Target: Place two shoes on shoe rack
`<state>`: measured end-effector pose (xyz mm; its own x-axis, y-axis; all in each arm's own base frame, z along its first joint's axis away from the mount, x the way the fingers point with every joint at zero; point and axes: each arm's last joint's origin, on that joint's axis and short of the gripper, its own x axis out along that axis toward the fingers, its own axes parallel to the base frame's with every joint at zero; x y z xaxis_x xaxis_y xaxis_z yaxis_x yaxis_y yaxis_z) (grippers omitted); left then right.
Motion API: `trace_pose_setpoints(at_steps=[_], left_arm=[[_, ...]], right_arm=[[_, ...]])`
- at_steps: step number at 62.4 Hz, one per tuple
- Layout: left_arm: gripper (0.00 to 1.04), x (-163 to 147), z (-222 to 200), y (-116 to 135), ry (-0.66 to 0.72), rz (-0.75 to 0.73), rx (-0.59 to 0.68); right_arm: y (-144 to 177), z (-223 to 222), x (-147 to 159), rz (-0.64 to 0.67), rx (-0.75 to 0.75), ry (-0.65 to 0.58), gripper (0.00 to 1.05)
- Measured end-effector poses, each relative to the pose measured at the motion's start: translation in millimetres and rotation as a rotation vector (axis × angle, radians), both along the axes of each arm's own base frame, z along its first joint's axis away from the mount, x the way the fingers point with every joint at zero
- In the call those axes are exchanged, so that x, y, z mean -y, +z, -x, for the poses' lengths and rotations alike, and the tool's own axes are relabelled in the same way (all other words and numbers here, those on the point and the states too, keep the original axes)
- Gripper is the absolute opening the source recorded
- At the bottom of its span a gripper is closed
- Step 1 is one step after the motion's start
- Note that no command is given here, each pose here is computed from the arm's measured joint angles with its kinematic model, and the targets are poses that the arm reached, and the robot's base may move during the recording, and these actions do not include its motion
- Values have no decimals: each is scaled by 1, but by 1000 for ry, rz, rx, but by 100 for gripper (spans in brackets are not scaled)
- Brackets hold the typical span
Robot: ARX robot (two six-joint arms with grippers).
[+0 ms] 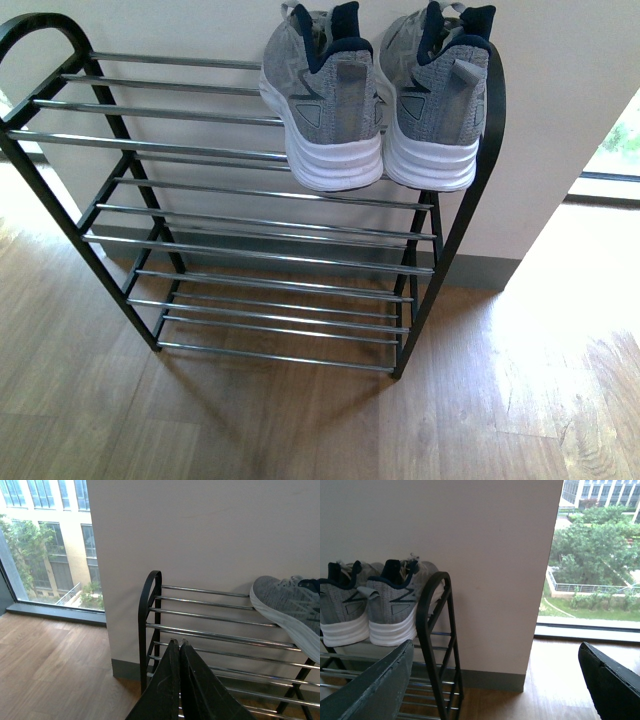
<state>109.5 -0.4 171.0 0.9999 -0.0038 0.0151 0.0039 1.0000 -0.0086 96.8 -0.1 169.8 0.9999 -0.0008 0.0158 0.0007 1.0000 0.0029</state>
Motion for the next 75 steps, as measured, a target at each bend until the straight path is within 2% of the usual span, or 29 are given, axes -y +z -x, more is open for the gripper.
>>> trace_pose_setpoints(at_steps=[10,27,59,75], left_arm=[[1,0,8,-5,0,0,-35],[2,0,12,-4,0,1,-18],[97,0,12,-4,0,-1,-17],[95,0,12,-4,1,-4,-17]], right_arm=[[0,0,0,0,0,0,96],[0,0,0,0,0,0,96],[0,0,0,0,0,-1,96],[0,0,0,0,0,0,96]])
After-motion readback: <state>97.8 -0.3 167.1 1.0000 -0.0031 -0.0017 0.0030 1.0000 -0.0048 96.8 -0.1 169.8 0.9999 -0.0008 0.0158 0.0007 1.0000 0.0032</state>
